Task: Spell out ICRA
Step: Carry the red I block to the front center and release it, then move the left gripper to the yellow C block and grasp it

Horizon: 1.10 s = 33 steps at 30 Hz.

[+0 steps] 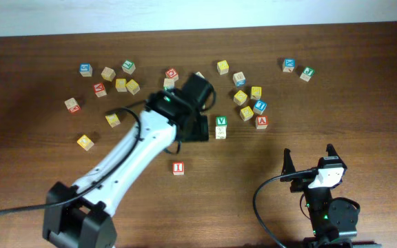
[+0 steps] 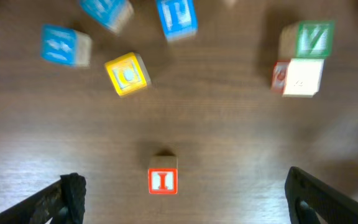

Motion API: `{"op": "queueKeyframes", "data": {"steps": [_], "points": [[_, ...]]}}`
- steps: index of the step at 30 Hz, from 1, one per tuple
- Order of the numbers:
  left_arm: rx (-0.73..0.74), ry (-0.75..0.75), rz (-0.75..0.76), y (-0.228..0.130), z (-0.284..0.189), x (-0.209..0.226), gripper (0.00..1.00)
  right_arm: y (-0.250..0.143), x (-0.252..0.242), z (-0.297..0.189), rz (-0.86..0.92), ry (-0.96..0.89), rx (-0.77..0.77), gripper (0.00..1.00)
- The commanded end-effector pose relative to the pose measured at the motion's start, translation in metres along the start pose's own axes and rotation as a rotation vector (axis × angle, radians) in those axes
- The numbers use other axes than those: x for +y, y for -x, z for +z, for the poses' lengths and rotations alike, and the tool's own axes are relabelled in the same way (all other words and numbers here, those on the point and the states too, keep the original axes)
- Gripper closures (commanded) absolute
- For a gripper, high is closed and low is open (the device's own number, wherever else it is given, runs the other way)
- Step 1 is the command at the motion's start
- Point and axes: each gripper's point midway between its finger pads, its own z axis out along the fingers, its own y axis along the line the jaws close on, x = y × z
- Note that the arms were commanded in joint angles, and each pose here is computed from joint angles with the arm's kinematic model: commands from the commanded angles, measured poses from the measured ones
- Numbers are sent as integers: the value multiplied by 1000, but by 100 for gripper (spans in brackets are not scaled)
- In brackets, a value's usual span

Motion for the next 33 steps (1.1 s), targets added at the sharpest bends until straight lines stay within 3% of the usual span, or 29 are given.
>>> {"op": "queueKeyframes", "data": {"steps": [1, 6, 7, 9, 11, 13, 18, 21, 33], "points": [[-78, 11, -110, 41, -27, 31, 6, -2, -3, 0, -5, -12, 3, 2], [31, -69, -200, 34, -8, 46, 9, -2, -3, 0, -5, -12, 3, 2], [49, -60, -195, 29, 1, 46, 1, -2, -3, 0, -5, -12, 3, 2], [73, -49, -181, 19, 14, 44, 2, -2, -3, 0, -5, -12, 3, 2], [90, -40, -190, 13, 30, 42, 8, -2, -3, 0, -5, -12, 3, 2], [115, 26, -298, 6, 54, 50, 10, -2, -3, 0, -5, -12, 3, 2], [150, 77, -298, 4, 92, 49, 14, -2, -3, 0, -5, -12, 3, 2], [195, 113, -324, -3, 116, 51, 33, -2, -3, 0, -5, -12, 3, 2], [160, 104, -282, 9, 153, 45, 43, -2, -3, 0, -5, -12, 3, 2]]}}
